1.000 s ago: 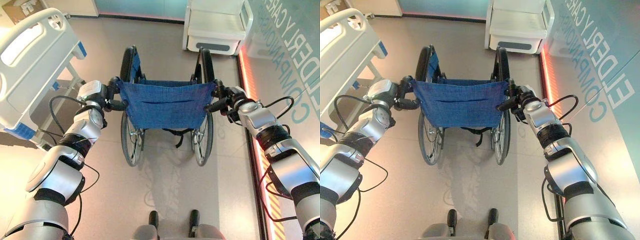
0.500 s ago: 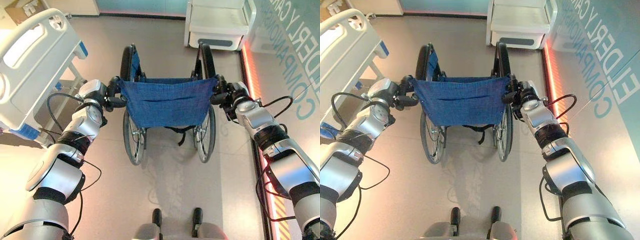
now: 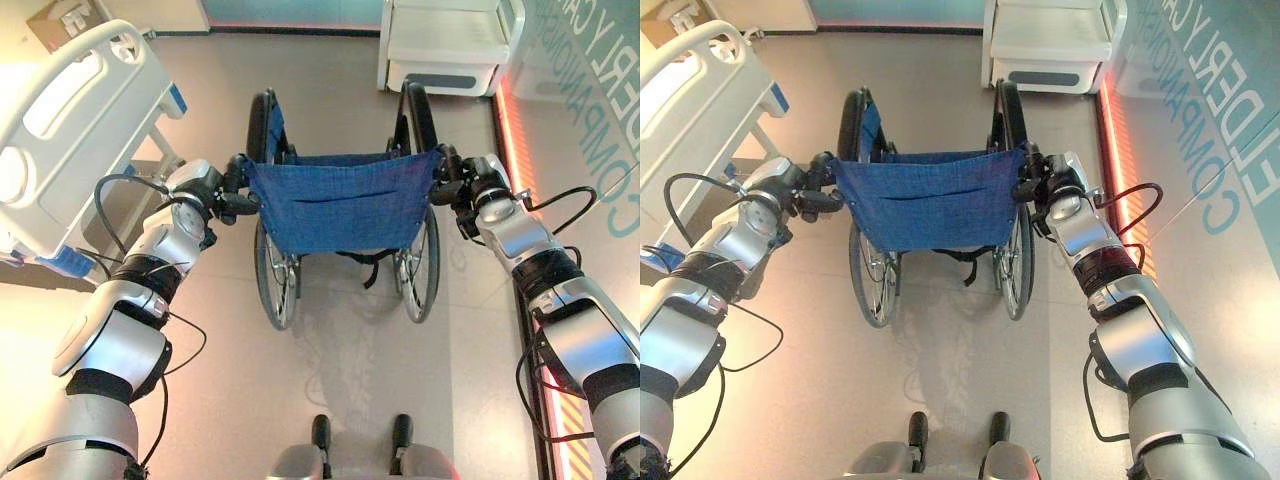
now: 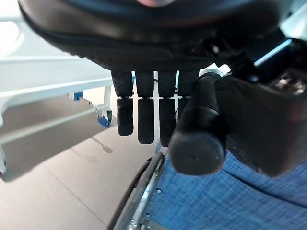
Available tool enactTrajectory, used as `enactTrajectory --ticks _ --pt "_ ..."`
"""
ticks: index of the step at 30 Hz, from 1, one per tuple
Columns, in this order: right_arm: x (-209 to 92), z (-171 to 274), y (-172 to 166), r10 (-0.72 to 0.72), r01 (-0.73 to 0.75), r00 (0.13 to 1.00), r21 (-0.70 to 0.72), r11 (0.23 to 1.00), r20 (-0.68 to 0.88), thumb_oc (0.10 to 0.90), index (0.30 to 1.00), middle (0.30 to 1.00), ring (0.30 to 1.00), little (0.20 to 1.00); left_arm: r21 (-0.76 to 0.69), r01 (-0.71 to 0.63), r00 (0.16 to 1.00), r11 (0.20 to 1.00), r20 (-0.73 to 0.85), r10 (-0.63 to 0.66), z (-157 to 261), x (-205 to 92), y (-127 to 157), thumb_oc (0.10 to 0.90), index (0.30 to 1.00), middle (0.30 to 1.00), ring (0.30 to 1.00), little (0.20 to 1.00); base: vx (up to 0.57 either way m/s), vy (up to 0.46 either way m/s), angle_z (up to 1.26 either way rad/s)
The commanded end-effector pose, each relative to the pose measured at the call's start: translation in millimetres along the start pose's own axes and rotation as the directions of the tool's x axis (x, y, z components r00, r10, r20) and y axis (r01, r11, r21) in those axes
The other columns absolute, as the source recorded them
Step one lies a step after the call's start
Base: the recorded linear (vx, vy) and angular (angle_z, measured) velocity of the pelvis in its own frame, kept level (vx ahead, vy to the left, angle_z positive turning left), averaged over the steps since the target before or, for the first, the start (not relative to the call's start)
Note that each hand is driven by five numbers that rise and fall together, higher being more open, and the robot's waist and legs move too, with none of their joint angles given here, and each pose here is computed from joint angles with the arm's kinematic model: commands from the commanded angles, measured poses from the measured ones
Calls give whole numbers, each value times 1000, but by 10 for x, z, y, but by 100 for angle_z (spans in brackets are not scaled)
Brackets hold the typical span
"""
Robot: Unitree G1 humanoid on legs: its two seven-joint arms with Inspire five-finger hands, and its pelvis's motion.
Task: Push the wheelchair next to the bed
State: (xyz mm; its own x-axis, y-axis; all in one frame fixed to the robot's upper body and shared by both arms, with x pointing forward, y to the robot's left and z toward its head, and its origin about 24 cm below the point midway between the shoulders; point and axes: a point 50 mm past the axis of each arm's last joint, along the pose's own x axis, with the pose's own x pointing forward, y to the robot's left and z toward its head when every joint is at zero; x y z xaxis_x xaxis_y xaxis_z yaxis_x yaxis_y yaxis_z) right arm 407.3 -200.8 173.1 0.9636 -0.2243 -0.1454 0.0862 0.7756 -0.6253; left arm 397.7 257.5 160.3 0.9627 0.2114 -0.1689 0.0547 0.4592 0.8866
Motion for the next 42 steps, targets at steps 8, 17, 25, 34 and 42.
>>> enactTrajectory --ticks 8,17,25,34,42 --pt "-58 188 91 50 -14 971 -153 988 234 400 300 300 300 300 -93 58 979 994 199 -38 262 -70 -279 400 300 300 300 300 22 113 -1" --pt "-143 410 -327 -15 90 940 -206 974 342 400 300 300 300 300 -147 -14 943 989 327 62 502 -150 -11 400 300 300 300 300 194 -207 31" --pt "-83 79 -265 60 -19 976 -190 982 209 400 300 300 300 300 -194 36 971 980 240 11 239 -130 -198 400 300 300 300 300 386 -362 33" --pt "-30 -98 -175 86 -66 990 -171 983 111 400 300 300 300 300 -199 46 971 979 239 3 256 -120 -405 400 300 300 300 300 295 -226 19" --pt "-34 -70 -69 88 -64 990 -200 978 112 400 300 300 300 300 -182 28 973 983 231 15 257 -135 -370 400 300 300 300 300 411 -21 -19"
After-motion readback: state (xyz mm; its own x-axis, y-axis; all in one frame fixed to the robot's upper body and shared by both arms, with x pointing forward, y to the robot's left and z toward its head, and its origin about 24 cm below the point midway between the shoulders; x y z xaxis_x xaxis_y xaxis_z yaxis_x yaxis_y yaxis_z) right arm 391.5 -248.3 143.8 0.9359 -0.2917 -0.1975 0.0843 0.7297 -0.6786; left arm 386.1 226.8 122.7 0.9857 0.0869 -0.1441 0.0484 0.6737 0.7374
